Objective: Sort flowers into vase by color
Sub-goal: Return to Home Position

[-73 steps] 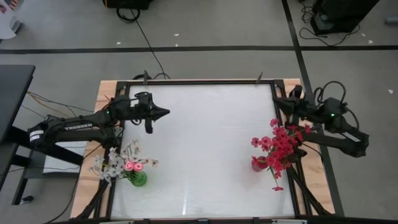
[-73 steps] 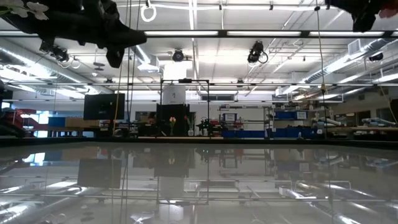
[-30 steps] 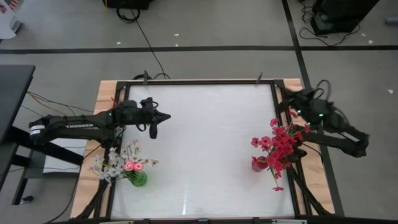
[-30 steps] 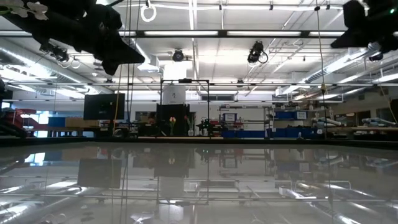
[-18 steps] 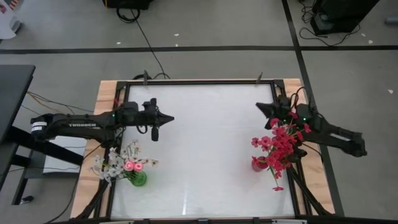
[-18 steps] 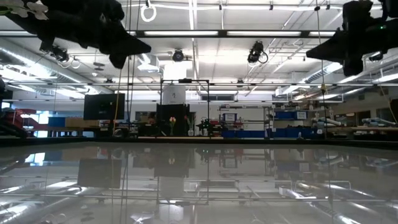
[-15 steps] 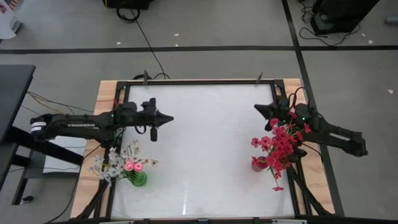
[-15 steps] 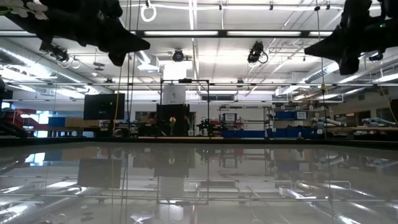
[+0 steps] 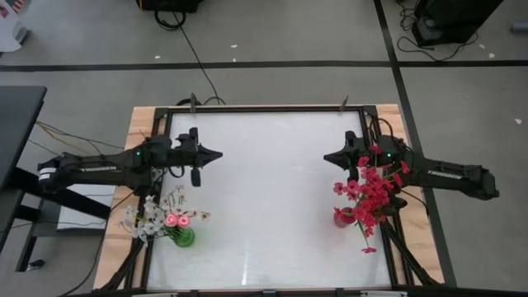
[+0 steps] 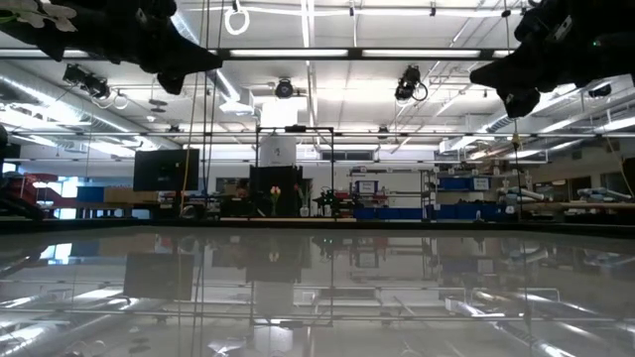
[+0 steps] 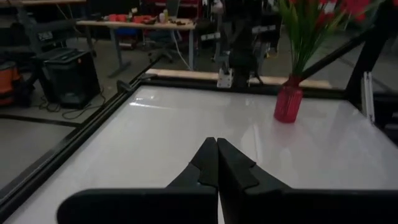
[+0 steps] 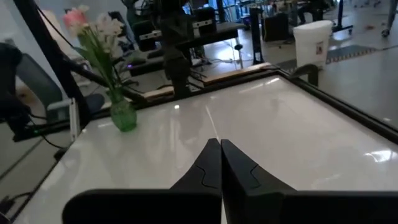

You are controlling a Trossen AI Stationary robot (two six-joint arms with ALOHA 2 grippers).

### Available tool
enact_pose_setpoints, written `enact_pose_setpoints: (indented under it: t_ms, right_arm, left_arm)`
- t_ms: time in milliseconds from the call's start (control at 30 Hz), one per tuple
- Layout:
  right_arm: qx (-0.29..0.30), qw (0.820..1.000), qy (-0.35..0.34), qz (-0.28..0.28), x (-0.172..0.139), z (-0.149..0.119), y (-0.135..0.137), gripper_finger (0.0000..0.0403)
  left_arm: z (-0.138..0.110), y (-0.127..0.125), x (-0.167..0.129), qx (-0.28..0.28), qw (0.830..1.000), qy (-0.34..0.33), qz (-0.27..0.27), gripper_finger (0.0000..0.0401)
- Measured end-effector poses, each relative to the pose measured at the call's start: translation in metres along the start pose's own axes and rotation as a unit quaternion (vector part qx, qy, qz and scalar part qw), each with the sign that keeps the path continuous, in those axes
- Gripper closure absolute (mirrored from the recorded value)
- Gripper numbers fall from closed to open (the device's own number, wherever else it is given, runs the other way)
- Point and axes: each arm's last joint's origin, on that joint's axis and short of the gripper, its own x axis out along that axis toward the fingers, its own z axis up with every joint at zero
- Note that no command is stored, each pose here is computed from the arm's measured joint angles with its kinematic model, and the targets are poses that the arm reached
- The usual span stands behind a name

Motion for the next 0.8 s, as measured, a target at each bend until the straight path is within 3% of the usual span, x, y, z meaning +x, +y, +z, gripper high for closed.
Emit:
enact_pose_setpoints:
  t_ms: [267,400,500,800]
  right_arm:
    - [-0.061,0.998,-0.005,0.02,-0.011,-0.001,0.006,0.0402]
    - [-0.059,0.998,0.008,0.019,-0.023,-0.006,0.007,0.0402]
    - [-0.064,0.998,-0.006,0.023,-0.029,-0.009,0.008,0.0403]
    - [-0.017,0.997,-0.056,0.055,-0.024,-0.042,0.001,0.0403]
  left_arm:
    - [0.0,0.0,-0.006,0.008,1.0,0.001,0.001,0.0401]
    - [0.0,0.002,-0.005,0.036,0.999,0.005,0.012,0.0401]
    - [0.001,0.007,-0.003,0.033,0.999,0.0,0.032,0.0401]
    - [0.003,0.009,-0.002,0.026,0.999,-0.014,0.026,0.0401]
